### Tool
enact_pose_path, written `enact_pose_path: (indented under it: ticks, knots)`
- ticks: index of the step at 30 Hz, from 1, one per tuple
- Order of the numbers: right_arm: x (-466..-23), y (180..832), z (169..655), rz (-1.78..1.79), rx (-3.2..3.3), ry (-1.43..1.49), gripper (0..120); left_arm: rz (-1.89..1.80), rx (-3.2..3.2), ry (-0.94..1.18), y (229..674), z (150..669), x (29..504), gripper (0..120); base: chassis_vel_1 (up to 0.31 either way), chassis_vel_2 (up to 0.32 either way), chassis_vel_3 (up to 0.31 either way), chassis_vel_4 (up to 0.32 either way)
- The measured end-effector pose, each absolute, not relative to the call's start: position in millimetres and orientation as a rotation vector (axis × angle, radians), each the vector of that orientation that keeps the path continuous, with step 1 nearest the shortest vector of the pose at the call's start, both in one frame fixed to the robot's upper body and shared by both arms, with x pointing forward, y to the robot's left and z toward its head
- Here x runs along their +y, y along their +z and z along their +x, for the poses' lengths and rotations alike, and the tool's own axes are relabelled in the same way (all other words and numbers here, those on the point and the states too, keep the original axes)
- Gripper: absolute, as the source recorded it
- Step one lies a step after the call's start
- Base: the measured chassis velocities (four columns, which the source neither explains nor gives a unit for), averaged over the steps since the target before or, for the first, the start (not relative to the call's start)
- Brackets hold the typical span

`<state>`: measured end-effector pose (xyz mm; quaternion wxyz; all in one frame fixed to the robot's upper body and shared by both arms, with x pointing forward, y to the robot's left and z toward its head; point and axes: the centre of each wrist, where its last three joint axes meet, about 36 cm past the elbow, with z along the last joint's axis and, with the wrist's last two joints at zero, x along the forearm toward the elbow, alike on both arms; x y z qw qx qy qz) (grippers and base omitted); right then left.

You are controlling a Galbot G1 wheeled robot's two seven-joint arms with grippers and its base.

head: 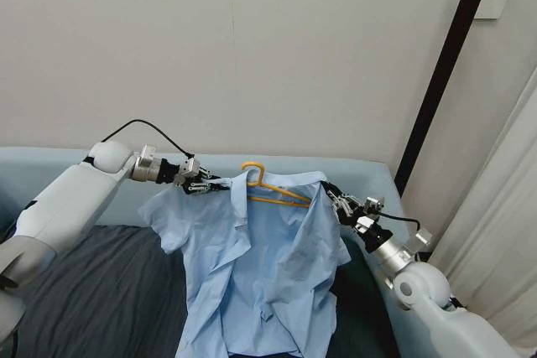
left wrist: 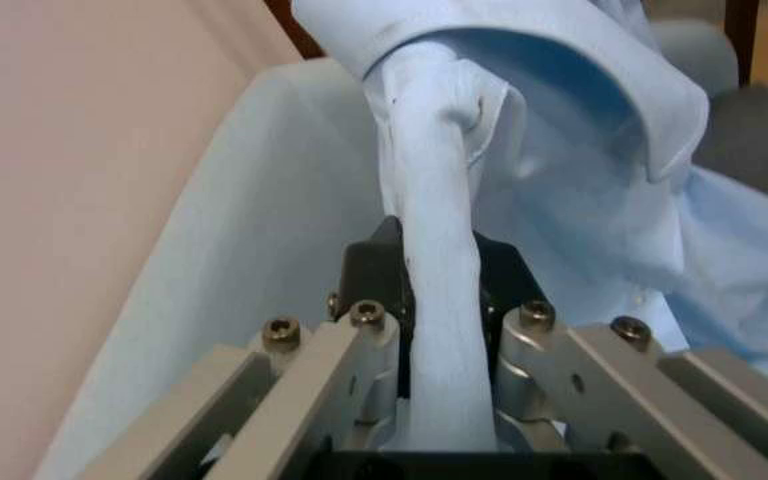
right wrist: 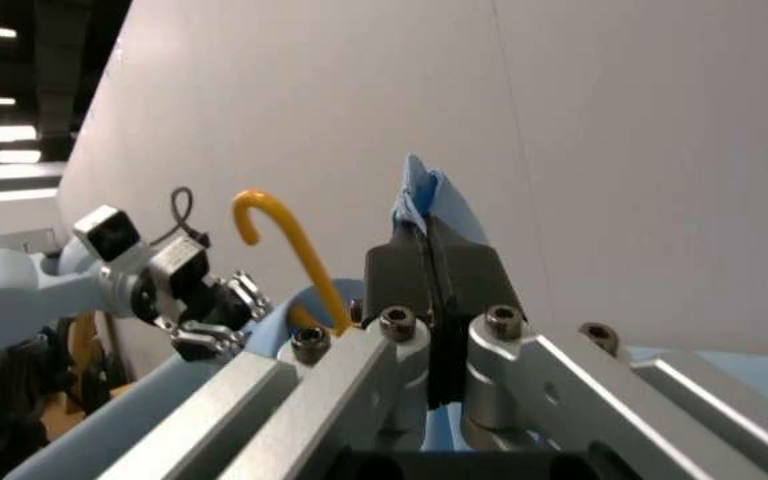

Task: Pick up the clothes from the sofa and hang them on the clothes hanger.

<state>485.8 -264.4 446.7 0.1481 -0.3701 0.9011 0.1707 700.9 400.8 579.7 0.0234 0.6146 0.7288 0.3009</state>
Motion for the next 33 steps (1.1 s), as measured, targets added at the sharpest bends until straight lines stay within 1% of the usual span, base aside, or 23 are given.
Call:
enact_pose_path:
  ticks: [1,3,4,9,13,17,20,24,33]
  knots:
    - [-262.9,446.1,485.4,-1.063,2.590,0.488,0,1.899,2.260,0.913,576.6,699.7,398.9,8,0.000,0.000,0.000,0.000]
    - [-253.6,441.6,483.5,-1.036,2.592,0.449,0,1.891,2.277,0.808,557.8,692.0,386.3,8,0.000,0.000,0.000,0.000]
    - [-253.6,441.6,483.5,-1.036,2.592,0.449,0,1.891,2.277,0.808,557.8,692.0,386.3,8,0.000,0.000,0.000,0.000]
    - [-239.1,433.0,479.5,-0.993,2.566,0.339,0,1.853,2.347,0.564,500.0,668.9,352.9,8,0.000,0.000,0.000,0.000]
    - [-236.1,426.9,470.8,-1.026,2.554,0.311,0,1.800,2.381,0.503,486.3,667.2,345.7,8,0.000,0.000,0.000,0.000]
    - [-235.1,418.7,460.5,-1.093,2.523,0.277,0,1.741,2.410,0.440,482.5,668.9,342.6,8,0.000,0.000,0.000,0.000]
    - [-233.8,407.9,450.2,-1.171,2.486,0.183,0,1.707,2.417,0.395,487.7,671.6,337.7,8,0.000,0.000,0.000,0.000]
    - [-232.0,402.4,447.5,-1.183,2.476,0.099,0,1.722,2.390,0.380,496.2,670.5,330.9,8,0.000,0.000,0.000,0.000]
    - [-226.6,408.1,444.4,-1.145,2.479,0.100,0,1.787,2.326,0.385,502.3,658.2,313.0,8,0.000,0.000,0.000,0.000]
